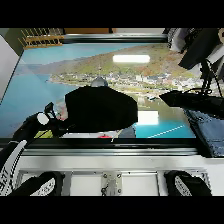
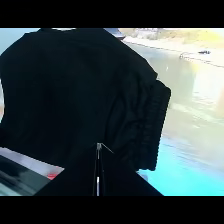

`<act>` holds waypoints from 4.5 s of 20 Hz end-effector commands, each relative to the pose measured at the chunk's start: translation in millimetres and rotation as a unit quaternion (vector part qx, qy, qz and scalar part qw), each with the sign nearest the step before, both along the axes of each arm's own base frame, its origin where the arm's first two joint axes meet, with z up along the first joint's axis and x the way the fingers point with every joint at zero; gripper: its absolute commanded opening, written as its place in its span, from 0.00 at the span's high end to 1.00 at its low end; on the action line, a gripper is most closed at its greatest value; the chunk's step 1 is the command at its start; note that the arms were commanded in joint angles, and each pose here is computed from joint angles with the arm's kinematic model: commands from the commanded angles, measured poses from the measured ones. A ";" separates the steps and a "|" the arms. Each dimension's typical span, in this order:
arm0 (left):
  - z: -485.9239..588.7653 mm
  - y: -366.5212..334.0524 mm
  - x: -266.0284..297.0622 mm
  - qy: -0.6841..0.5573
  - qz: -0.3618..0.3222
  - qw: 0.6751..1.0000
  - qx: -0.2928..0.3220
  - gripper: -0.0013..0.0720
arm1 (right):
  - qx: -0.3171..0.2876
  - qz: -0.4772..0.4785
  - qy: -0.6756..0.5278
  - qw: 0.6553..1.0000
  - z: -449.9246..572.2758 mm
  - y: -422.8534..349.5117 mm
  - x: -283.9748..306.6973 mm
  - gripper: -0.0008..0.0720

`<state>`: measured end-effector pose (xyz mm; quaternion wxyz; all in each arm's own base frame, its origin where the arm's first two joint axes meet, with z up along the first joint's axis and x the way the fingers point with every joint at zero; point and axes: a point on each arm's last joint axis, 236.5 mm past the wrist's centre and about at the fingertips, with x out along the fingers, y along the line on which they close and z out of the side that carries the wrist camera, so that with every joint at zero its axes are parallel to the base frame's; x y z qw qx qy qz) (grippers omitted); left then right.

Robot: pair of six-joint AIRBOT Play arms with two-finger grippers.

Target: Fold the clothes and pants, and hang the long-sleeved shirts on hangers.

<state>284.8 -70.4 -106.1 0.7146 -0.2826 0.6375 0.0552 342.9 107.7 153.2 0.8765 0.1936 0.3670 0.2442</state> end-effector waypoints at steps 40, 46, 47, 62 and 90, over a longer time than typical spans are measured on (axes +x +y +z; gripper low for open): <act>251.0 8.1 78.6 -0.320 -0.053 0.946 0.022 0.97 | -0.134 0.131 0.091 0.978 -92.8 82.7 46.4 0.96; 528.4 -23.5 -9.4 -0.616 -0.081 0.784 0.009 0.97 | -0.086 0.081 -0.197 0.973 194.5 69.7 2.1 0.96; 552.9 -28.7 -31.3 -0.644 -0.088 0.760 0.001 0.97 | -0.076 0.073 -0.228 0.968 223.0 66.0 -16.0 0.96; 520.3 -56.6 35.5 -0.553 -0.129 0.823 -0.005 0.97 | -0.008 0.039 0.022 0.999 173.7 60.6 -91.4 0.96; 35.5 -38.1 96.9 -0.128 -0.130 0.983 0.038 0.97 | -0.194 0.021 0.314 0.929 -202.7 22.1 -29.7 0.96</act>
